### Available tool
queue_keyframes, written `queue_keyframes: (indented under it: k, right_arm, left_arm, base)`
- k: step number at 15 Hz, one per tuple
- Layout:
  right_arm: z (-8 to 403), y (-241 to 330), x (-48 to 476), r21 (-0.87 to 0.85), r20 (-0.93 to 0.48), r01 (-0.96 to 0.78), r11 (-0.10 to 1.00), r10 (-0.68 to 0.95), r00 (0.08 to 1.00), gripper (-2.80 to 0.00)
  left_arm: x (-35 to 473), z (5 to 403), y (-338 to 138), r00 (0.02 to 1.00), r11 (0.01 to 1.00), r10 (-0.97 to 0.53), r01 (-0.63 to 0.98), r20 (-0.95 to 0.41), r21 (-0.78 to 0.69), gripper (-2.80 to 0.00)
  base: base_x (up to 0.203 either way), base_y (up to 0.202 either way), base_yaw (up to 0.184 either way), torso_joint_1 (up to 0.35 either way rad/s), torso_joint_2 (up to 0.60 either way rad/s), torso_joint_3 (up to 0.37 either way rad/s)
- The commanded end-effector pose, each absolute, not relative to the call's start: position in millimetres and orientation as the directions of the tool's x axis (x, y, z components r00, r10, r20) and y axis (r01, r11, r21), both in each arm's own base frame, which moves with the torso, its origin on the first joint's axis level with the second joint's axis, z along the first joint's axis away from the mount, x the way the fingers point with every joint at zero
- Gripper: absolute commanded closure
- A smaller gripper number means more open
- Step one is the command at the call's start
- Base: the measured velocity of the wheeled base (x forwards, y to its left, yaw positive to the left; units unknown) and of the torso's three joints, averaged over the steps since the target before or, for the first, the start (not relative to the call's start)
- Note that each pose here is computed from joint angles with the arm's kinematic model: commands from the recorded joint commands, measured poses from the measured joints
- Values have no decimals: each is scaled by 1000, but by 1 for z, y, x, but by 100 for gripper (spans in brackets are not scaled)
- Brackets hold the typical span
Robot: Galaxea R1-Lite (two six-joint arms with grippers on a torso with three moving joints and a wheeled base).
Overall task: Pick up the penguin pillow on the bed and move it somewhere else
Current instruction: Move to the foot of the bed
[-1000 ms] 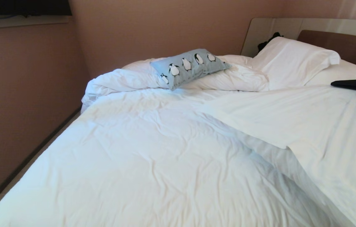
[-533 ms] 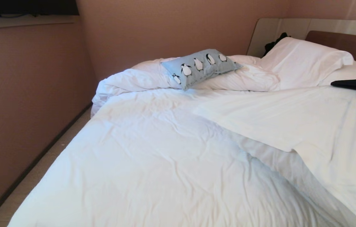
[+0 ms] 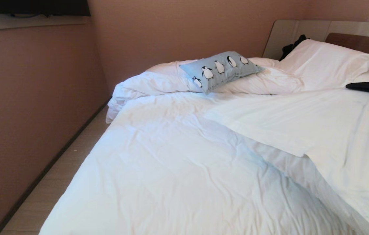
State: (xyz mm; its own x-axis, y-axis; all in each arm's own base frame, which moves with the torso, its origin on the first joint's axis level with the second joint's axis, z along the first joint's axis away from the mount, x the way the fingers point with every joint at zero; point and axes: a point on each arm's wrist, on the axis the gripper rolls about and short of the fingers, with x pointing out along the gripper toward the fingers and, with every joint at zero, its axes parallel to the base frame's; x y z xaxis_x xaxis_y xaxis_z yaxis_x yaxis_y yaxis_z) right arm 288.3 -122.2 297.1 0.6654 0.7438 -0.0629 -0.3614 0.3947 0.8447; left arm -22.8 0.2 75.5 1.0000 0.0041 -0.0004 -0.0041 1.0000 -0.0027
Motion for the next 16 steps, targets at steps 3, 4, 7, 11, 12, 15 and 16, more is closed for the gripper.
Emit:
queue_keyframes:
  k: [3, 4, 7, 11, 12, 15, 16]
  right_arm:
    - [298, -122, 287, 845, -60, -366, 390, 748, 661, 0]
    - [299, -121, 286, 844, -59, -368, 391, 749, 660, 0]
    - [299, -121, 286, 844, -59, -368, 391, 749, 660, 0]
    - [300, -121, 286, 843, -59, -370, 391, 749, 660, 0]
    - [300, -121, 285, 842, -58, -371, 392, 749, 660, 0]
    - [301, -121, 285, 841, -58, -372, 392, 749, 660, 0]
    - [301, -121, 285, 841, -58, -372, 392, 749, 660, 0]
  left_arm:
    - [-23, 75, 0, 1000, 1000, 5, -5, 0, -3, 0]
    - [-23, 75, 0, 1000, 1000, 5, -5, 0, -3, 0]
    - [-23, 76, 0, 1000, 1000, 5, -5, -2, -3, 0]
    - [-23, 75, 0, 1000, 1000, 5, -5, 0, -3, 0]
    - [-23, 75, 0, 1000, 1000, 5, -5, -1, -3, 0]
    - [-23, 75, 0, 1000, 1000, 5, -5, 0, -2, 0]
    - [-23, 75, 0, 1000, 1000, 5, -5, -2, -2, 0]
  base:
    - [0, 198, 0, 1, 2, 6]
    - [0, 194, 0, 2, 2, 11]
    - [0, 193, 1, 3, 5, 3]
    - [0, 196, 0, 3, 3, 2]
    - [0, 161, 5, 3, -1, 4]
    - [0, 52, 0, 2, 2, 3]
    - [0, 0, 0, 0, 0, 0]
